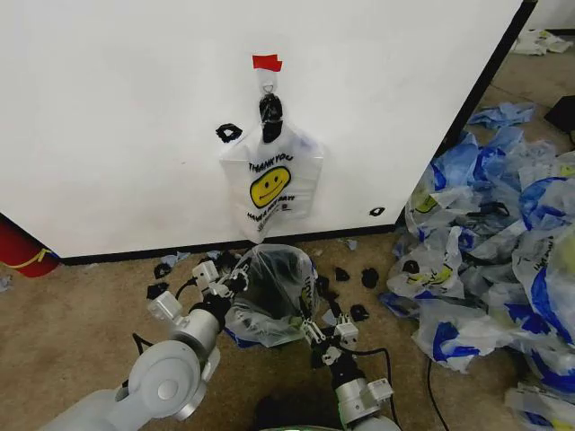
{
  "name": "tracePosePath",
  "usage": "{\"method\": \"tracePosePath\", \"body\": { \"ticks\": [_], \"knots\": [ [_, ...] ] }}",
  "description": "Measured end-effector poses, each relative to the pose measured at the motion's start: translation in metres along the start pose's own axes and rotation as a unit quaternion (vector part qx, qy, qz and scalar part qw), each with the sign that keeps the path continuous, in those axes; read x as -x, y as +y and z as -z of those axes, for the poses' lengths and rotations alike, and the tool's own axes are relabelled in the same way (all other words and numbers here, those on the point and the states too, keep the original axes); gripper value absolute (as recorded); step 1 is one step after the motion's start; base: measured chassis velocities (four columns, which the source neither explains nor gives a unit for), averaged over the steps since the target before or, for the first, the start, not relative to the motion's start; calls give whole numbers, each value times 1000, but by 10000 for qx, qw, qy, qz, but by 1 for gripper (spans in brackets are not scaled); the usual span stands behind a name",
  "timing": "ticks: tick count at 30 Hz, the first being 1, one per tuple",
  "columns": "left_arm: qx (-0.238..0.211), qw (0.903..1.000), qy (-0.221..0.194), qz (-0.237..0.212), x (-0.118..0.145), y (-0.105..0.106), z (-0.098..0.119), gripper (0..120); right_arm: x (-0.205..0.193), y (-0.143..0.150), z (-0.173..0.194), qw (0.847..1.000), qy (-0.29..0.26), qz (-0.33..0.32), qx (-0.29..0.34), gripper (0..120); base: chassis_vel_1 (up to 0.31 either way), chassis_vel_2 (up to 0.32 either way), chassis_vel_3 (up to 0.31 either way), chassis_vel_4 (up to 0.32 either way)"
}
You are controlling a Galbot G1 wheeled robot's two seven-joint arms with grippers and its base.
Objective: Pick up the garbage bag from the wall and place it over the trash bin.
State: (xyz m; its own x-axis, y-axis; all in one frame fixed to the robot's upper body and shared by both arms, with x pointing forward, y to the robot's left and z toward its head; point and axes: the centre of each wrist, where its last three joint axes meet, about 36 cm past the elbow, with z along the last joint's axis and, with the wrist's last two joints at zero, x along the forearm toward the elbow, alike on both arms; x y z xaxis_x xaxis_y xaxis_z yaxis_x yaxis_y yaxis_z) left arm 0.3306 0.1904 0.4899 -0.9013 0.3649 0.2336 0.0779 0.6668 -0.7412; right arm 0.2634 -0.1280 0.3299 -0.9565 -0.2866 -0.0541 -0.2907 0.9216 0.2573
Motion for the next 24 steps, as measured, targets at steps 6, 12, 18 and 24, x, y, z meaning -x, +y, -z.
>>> {"method": "tracePosePath", "body": {
  "ticks": [6,12,18,24],
  "knots": [
    [-387,9977,555,15,10,-10,-13,0,3,0,3,10000,-23,5,6,67,0,0,0,0],
    [-608,9923,1068,177,35,-17,-26,0,2,1,7,10000,-45,41,29,67,0,0,0,0],
    [-503,9913,1189,235,59,-19,-32,0,1,1,8,10000,-55,43,39,67,0,0,0,0],
    [-374,9926,1134,203,73,-21,-28,0,-1,-1,7,10000,-57,36,25,66,0,0,0,0]
  ]
}}
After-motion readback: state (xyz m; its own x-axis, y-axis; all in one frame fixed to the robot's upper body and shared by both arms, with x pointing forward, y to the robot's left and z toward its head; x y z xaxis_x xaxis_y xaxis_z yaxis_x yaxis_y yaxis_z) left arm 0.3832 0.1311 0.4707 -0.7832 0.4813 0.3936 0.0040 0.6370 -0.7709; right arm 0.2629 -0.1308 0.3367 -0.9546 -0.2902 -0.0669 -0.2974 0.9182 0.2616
